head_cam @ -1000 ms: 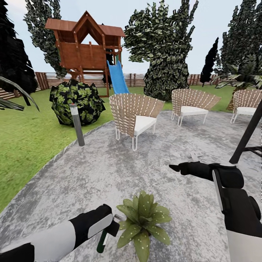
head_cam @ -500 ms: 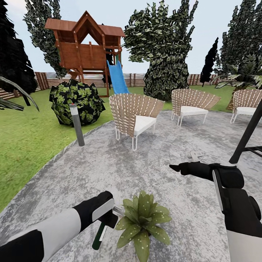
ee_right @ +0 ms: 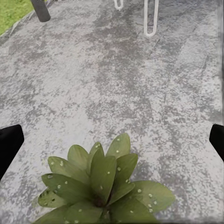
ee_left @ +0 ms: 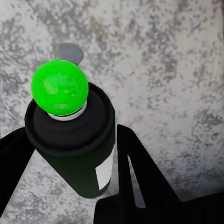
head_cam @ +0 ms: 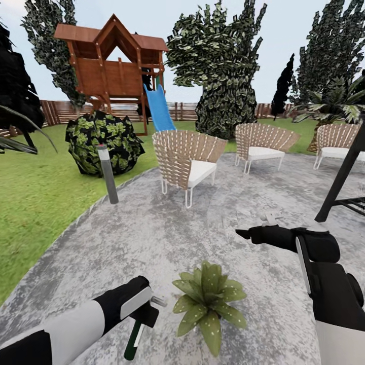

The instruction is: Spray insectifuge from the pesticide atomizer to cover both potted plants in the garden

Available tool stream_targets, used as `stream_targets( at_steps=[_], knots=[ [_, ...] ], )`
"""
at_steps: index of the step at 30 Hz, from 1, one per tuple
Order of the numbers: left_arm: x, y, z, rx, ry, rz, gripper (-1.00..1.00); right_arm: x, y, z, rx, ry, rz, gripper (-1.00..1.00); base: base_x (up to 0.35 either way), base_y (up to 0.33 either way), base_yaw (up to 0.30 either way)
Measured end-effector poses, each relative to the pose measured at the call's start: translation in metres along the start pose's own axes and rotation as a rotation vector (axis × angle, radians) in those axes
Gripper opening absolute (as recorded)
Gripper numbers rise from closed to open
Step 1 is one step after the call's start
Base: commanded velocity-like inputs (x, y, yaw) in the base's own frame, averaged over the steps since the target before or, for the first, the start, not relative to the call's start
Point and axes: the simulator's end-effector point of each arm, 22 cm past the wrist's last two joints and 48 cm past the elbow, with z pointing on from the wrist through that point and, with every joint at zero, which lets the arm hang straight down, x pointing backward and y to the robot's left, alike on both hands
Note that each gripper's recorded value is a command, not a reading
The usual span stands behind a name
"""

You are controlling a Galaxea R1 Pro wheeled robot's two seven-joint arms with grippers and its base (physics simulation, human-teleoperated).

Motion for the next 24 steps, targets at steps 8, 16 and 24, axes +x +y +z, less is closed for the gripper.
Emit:
stream_targets(
  at_steps=[8, 16, 24],
  knots=[
    [-0.001, -0.001, -0.002, 0.004, 0.006, 0.007, -1.00, 0.000, 0.000, 0.000, -0.001, 0.000, -0.001, 1.00, 0.035, 0.304, -0.277],
    [-0.002, -0.009, -0.002, 0.010, -0.001, 0.017, -1.00, 0.000, 0.000, 0.000, 0.000, 0.000, -0.001, 1.00, 0.134, 0.140, -0.278],
    [-0.008, -0.046, -0.010, 0.060, 0.005, 0.052, -1.00, 0.000, -0.001, -0.001, 0.001, 0.000, -0.001, 1.00, 0.007, 0.006, -0.140]
  ],
)
